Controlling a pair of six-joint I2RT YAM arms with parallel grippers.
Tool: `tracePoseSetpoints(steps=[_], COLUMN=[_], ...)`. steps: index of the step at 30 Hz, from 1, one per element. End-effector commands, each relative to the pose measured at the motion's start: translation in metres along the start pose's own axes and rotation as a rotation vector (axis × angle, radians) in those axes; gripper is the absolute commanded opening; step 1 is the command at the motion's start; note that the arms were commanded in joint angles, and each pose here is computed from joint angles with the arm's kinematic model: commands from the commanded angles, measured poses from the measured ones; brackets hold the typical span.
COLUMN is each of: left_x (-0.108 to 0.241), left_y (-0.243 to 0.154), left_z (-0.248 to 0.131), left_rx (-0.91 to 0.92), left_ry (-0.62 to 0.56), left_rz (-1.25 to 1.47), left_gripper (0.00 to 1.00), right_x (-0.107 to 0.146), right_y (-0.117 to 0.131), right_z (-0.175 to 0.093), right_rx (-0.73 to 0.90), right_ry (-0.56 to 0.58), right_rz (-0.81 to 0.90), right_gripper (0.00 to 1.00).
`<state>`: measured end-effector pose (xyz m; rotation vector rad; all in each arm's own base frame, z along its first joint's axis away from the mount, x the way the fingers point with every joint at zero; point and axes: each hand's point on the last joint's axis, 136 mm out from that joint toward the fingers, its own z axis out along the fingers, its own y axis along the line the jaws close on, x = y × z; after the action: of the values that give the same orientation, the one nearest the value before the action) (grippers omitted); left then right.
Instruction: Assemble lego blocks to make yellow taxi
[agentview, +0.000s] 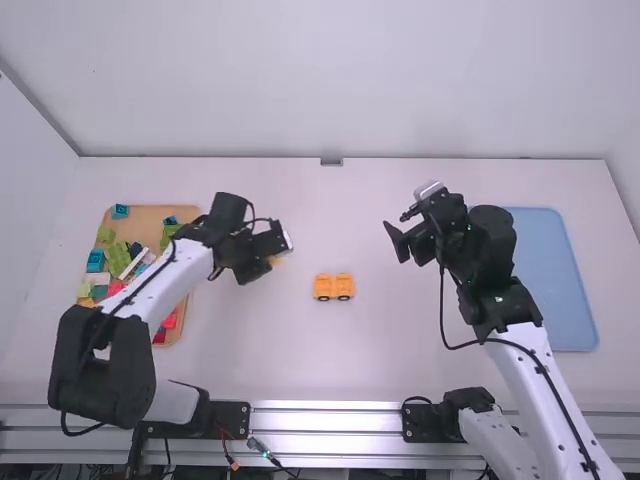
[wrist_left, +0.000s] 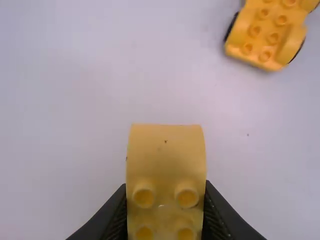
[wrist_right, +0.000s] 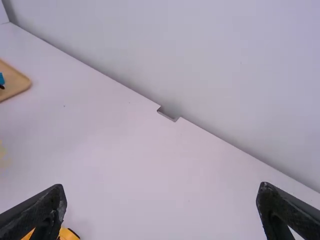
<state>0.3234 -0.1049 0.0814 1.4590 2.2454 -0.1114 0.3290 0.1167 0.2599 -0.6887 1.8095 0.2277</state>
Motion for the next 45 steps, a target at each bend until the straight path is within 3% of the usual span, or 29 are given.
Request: tracePoseSetpoints(steps=[1,8,15,20,26,30,33,38,45], left_x=[0.002,-0.008,-0.006,-0.011,0.010,0.009,0.002,0.000,0.004], left_y=[-0.011,-0.033,-0.028,-0.010,0.014,0.010,-0.010,-0.032,-0.030], left_z=[0.016,0.049,0.074,0.076,0.069,0.070,0.072,0.072,0.071], left_rx=[-0.005,0.101,0.102,-0.018,-0.281,-0.303,-0.218,-0.176,-0.245], left_ry=[0.087,0.130,0.169,0.162,0.174,0.122,0.149,0.230,0.213], left_rz=[0.076,0.191,-0.075,-0.501,-1.235,-1.697,-2.003,-2.391,-2.609], left_gripper=[0.01,0.01,0.02,0.02,0.02,0.02,0.03,0.02,0.02], right_x=[-0.018,-0.015,-0.013,-0.015,-0.016,-0.015,-0.015,-0.013,-0.014], right_y=[-0.003,-0.005,-0.007,-0.005,-0.007,-0.006,-0.006,-0.008,-0.007], right_z=[-0.006,-0.006,-0.007,-0.007,-0.007,-0.007,-0.007,-0.007,-0.007], right_rx=[0.010,0.013,0.019,0.014,0.019,0.019,0.016,0.023,0.018], right_ry=[-0.037,-0.025,-0.021,-0.027,-0.029,-0.028,-0.026,-0.020,-0.022], right_rz=[-0.015,-0.017,-0.022,-0.043,-0.079,-0.079,-0.079,-0.071,-0.076], right_gripper=[0.99,0.99,0.99,0.99,0.99,0.99,0.99,0.99,0.99])
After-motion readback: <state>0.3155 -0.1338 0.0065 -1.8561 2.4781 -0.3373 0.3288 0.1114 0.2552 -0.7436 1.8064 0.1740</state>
